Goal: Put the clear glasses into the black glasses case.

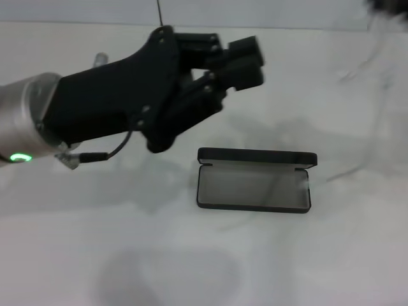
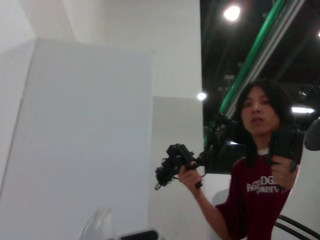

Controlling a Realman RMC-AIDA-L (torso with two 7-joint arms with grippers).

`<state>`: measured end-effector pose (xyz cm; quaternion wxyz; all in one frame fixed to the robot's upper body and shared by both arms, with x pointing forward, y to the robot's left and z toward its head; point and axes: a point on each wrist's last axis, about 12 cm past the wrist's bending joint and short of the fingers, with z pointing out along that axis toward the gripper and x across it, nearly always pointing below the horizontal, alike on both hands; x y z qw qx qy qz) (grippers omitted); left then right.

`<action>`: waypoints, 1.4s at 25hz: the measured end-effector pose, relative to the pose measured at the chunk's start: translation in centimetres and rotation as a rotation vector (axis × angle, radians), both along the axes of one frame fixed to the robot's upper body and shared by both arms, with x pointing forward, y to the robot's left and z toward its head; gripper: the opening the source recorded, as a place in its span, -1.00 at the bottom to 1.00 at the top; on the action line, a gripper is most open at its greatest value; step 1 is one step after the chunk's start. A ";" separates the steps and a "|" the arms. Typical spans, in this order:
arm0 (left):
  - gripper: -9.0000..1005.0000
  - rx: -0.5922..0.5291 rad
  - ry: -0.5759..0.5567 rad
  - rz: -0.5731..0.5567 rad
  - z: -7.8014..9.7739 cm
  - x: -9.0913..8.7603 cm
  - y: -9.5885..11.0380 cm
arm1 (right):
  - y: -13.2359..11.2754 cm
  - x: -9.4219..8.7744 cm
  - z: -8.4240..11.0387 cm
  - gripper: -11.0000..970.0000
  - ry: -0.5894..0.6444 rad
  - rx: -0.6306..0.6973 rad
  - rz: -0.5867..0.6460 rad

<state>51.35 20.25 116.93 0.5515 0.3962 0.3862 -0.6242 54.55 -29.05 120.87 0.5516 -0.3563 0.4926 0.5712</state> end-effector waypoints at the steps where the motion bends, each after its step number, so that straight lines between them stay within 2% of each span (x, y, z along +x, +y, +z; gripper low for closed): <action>1: -0.75 0.001 0.005 0.005 -0.1 -0.1 0.2 | -0.5 -0.2 0.2 -0.83 -0.012 0.038 -0.003; 6: -0.76 0.045 0.019 -0.040 -0.9 -0.8 -0.1 | -3.9 -1.7 0.9 -0.83 -0.087 0.293 -0.033; 8: -0.77 0.061 0.021 -0.087 -1.2 -1.1 -0.7 | -4.4 -1.8 0.9 -0.83 -0.103 0.340 -0.058; 12: -0.76 0.069 0.017 -0.216 -1.4 -1.8 -3.3 | -4.4 -2.1 0.5 -0.83 -0.131 0.397 -0.098; 18: -0.76 0.011 0.009 -0.298 -0.9 -2.0 -5.7 | -2.3 -0.7 -0.9 -0.83 -0.102 0.411 -0.147; 23: -0.77 -0.046 0.007 -0.264 -0.4 -1.6 -5.8 | 1.5 0.3 -2.3 -0.83 -0.072 0.368 -0.135; 27: -0.78 -0.053 0.016 -0.216 -0.4 -1.2 -5.9 | 4.1 0.9 -3.0 -0.83 -0.033 0.332 -0.079; 35: -0.82 -0.076 0.026 -0.138 -0.7 -1.0 -4.9 | 5.0 1.2 -3.2 -0.83 -0.014 0.314 -0.055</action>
